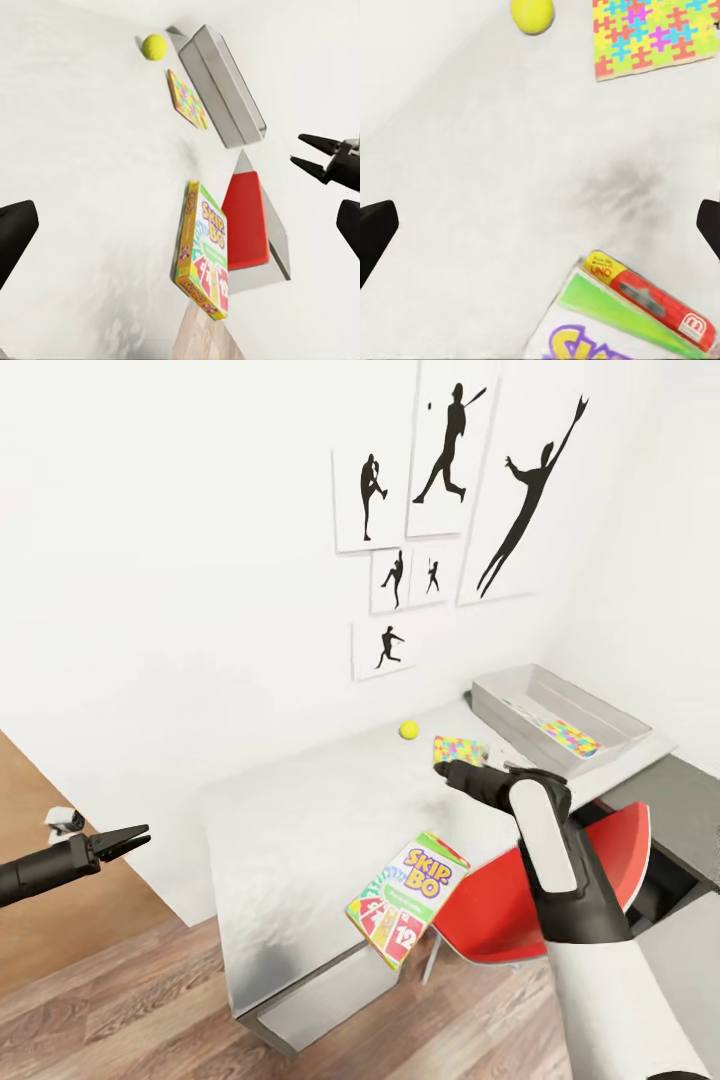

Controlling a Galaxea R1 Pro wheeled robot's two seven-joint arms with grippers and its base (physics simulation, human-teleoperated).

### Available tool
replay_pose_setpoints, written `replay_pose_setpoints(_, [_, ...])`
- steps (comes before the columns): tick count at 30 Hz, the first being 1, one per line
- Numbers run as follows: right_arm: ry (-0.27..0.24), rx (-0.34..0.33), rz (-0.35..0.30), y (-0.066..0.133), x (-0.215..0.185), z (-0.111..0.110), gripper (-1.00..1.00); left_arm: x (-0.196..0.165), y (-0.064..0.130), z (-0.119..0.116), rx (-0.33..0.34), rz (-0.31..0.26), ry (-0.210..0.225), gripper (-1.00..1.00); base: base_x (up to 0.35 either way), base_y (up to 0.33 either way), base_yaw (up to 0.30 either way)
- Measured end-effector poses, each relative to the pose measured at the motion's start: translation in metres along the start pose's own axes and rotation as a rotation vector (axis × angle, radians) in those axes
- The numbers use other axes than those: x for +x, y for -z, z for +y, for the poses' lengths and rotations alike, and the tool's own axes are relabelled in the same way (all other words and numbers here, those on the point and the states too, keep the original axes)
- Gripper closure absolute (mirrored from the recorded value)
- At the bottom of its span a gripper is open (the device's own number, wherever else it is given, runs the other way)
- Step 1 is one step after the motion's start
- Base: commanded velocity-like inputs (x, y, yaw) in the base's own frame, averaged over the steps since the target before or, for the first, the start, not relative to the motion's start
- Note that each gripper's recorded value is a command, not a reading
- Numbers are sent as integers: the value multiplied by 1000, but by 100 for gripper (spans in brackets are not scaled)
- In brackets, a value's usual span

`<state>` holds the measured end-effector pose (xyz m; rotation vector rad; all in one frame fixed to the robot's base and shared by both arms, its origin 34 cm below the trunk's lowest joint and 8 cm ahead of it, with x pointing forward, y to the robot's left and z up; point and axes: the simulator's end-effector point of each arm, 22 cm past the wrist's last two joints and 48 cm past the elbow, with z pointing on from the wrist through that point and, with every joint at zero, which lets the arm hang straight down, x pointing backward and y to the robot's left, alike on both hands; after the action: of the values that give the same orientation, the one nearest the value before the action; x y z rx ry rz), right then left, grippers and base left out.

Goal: Put all the toys in the child's room - the three board games (two on the bed and one on the table), the two jigsaw puzzles on the table, and the tennis ball on the table - inside the toy box on the table in the child's room.

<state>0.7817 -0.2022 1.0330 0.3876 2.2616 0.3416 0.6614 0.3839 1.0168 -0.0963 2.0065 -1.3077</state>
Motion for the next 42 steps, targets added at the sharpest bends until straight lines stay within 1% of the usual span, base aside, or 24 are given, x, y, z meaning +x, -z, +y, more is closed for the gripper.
replay_pose_setpoints(3, [-29,-95,96,11,45,11,-100,-1,1,-2,1,-2,-4,-100,0,0,-138])
replay_pose_setpoints(4, [-36,-112,114,13,54,12,-100,-2,1,-3,2,-3,-5,-100,0,0,-131])
replay_pose_setpoints(6, [-69,-188,175,18,87,21,-100,-3,2,-4,1,-4,-8,-100,0,0,-123])
replay_pose_setpoints(7, [-87,-238,199,21,101,28,-100,-3,3,-4,1,-5,-10,-100,0,0,-113])
replay_pose_setpoints(8, [-95,-268,209,24,107,32,-100,-4,4,-5,1,-6,-12,-100,0,0,-111])
replay_pose_setpoints(10, [-135,-407,237,36,126,52,-100,-5,5,-6,1,-8,-14,-100,0,0,-106])
replay_pose_setpoints(11, [-147,-448,240,41,128,56,-100,-6,5,-7,2,-9,-16,-100,0,0,-99])
replay_pose_setpoints(12, [-173,-531,242,51,131,63,-100,-6,6,-7,2,-9,-17,-100,0,0,-94])
replay_pose_setpoints(14, [-227,-714,237,77,130,77,-100,-7,6,-9,2,-11,-21,-100,0,0,-89])
replay_pose_setpoints(15, [-236,-761,231,85,128,80,-100,-8,7,-9,3,-12,-22,-100,0,0,-86])
replay_pose_setpoints(16, [-251,-847,210,99,122,87,-100,-8,7,-10,3,-13,-23,-100,0,0,-85])
replay_pose_setpoints(17, [-256,-886,194,106,118,89,-100,-8,7,-11,4,-13,-24,-100,0,0,-84])
replay_pose_setpoints(18, [-265,-942,161,116,112,91,-100,-9,7,-11,5,-14,-26,-100,0,0,-83])
replay_pose_setpoints(20, [-277,-978,117,124,110,87,-100,-10,8,-13,6,-15,-28,-100,0,0,-82])
replay_pose_setpoints(23, [-294,-976,88,129,123,71,-100,-11,9,-15,8,-18,-32,-100,0,0,-81])
replay_pose_setpoints(25, [-299,-975,82,132,127,66,-100,-12,9,-16,9,-19,-34,-100,-3,0,-81])
replay_pose_setpoints(29, [-305,-976,65,134,129,64,-100,-13,10,-19,11,-23,-39,-100,-96,0,-57])
replay_pose_setpoints(34, [-298,-976,-8,136,117,61,-100,-16,13,-22,12,-28,-46,-100,-142,0,-12])
replay_pose_setpoints(37, [-301,-989,-24,138,114,60,-100,-18,14,-24,13,-31,-50,-100,-38,0,-3])
replay_pose_setpoints(42, [-298,-992,-33,140,113,61,-100,-19,16,-28,16,-35,-55,-100,-10,0,-1])
